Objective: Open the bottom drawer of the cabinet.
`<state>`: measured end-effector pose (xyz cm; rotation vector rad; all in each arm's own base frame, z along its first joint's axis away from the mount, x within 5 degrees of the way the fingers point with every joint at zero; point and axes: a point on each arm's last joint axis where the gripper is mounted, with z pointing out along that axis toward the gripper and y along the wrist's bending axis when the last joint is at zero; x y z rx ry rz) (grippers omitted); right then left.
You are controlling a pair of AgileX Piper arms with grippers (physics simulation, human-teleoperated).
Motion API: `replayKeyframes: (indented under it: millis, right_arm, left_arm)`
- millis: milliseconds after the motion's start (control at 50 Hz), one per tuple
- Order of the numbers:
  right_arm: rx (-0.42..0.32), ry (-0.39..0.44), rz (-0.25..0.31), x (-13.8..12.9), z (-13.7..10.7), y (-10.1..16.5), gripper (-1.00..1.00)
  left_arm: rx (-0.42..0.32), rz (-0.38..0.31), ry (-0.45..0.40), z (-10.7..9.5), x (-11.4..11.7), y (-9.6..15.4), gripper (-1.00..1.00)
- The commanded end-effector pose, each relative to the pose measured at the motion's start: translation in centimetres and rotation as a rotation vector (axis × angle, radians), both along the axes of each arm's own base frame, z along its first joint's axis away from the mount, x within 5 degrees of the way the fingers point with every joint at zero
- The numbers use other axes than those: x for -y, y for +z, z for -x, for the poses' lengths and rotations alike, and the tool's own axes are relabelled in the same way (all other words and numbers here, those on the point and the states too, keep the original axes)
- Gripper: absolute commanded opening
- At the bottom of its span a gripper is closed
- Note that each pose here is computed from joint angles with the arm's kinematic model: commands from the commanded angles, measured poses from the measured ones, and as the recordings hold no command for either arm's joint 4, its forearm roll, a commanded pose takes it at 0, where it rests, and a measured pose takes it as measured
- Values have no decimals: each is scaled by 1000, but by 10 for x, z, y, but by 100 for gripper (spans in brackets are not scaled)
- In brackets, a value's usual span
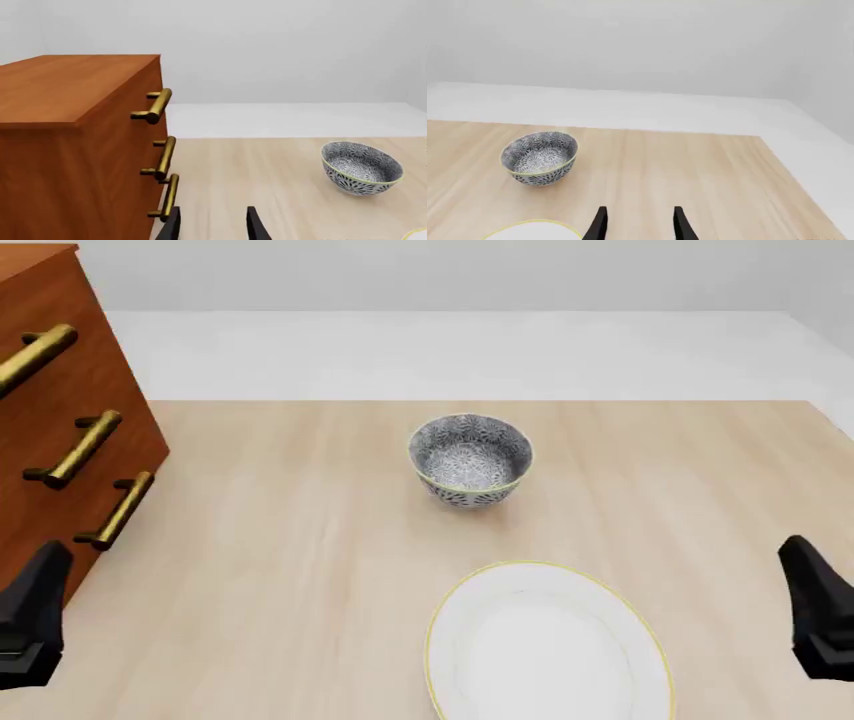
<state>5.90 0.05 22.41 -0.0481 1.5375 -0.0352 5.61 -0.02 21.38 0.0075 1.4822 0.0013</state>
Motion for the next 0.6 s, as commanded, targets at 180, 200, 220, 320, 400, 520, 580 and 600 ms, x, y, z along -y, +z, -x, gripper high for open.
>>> replayKeyframes:
  millis: [180,200,220,320,400,520,580,600]
  right_arm:
    - [50,-6,-57,1,3,-8,100]
    - [50,-6,-58,1,3,-8,100]
    - [50,-6,-57,1,3,-9,100]
    - [49,-6,-58,1,3,-9,100]
    - [53,-5,-51,0,3,-9,100]
    - [52,-5,-52,0,3,-8,100]
    - [50,-5,-56,1,2,-9,100]
    - [51,-5,-54,0,3,-8,100]
  left_arm:
    - [46,-117,-52,1,4,8,100]
    - [46,-128,-52,1,4,8,100]
    - [47,-142,-54,2,4,9,100]
    - [54,-204,-77,2,5,13,100]
    - [66,-349,-82,1,7,6,100]
    - [52,-494,-151,-14,14,4,100]
    - [46,-547,-167,-25,18,5,100]
    - [54,-555,-173,-27,19,5,100]
